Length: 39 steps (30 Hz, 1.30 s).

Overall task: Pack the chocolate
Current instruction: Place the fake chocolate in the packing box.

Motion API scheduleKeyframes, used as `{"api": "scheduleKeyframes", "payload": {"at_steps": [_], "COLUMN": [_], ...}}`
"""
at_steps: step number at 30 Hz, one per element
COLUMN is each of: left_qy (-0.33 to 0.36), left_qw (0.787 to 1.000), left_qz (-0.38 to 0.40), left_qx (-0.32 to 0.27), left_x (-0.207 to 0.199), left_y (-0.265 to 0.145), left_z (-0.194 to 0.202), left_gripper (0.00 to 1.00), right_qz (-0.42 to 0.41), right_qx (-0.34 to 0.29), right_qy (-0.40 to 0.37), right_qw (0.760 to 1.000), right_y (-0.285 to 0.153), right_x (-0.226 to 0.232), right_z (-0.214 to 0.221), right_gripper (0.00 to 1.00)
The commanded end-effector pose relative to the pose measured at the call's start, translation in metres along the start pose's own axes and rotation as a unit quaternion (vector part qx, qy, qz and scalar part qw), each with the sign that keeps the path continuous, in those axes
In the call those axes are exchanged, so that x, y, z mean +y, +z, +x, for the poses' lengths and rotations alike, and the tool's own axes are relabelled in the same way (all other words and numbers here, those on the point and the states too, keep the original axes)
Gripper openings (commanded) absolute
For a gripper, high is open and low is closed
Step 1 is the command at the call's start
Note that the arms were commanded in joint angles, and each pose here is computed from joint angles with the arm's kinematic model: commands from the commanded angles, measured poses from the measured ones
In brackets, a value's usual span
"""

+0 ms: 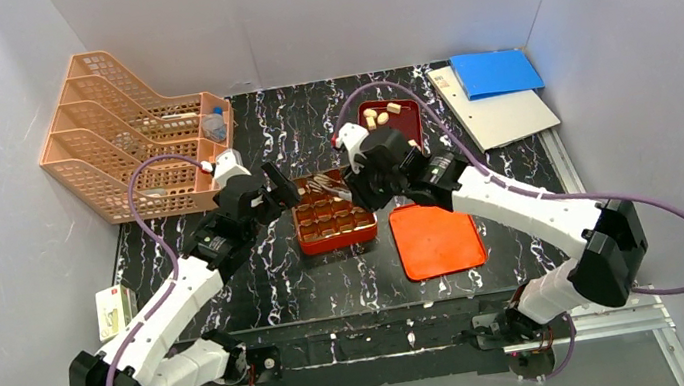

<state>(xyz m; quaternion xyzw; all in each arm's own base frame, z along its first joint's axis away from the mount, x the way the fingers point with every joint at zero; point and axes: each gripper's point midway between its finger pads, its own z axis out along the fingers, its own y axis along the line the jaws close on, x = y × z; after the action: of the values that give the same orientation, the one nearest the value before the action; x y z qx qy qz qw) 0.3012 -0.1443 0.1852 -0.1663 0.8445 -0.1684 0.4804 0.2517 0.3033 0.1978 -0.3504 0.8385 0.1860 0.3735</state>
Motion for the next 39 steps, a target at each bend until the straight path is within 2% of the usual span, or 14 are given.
{"api": "scheduleKeyframes", "payload": {"at_steps": [1,14,31,39], "left_qy": [-0.011,-0.011,-0.011,-0.01], "left_qw": [1.0,1.0,1.0,1.0], "left_qz": [0.003,0.002,0.001,-0.001], "left_qx": [-0.017,-0.013,-0.008,-0.007], "left_x": [-0.003,-0.001,-0.001,0.0], "left_y": [-0.01,-0.01,-0.006,-0.004], "left_z": [-0.015,-0.012,-0.008,-0.006], "left_gripper": [0.97,0.97,0.97,0.97], "right_qz": [0.016,0.041,0.024,0.022], "right_qx": [-0.025,-0.02,-0.008,-0.005], "right_qy": [0.007,0.007,0.012,0.012], "right_qw": [1.0,0.999,1.0,1.0], "right_y": [-0.013,-0.016,-0.009,-0.006], "right_x": [0.011,0.01,0.017,0.018], "right_z": [-0.011,0.0,0.007,0.009], "right_gripper": [0.01,0.01,0.01,0.23]}}
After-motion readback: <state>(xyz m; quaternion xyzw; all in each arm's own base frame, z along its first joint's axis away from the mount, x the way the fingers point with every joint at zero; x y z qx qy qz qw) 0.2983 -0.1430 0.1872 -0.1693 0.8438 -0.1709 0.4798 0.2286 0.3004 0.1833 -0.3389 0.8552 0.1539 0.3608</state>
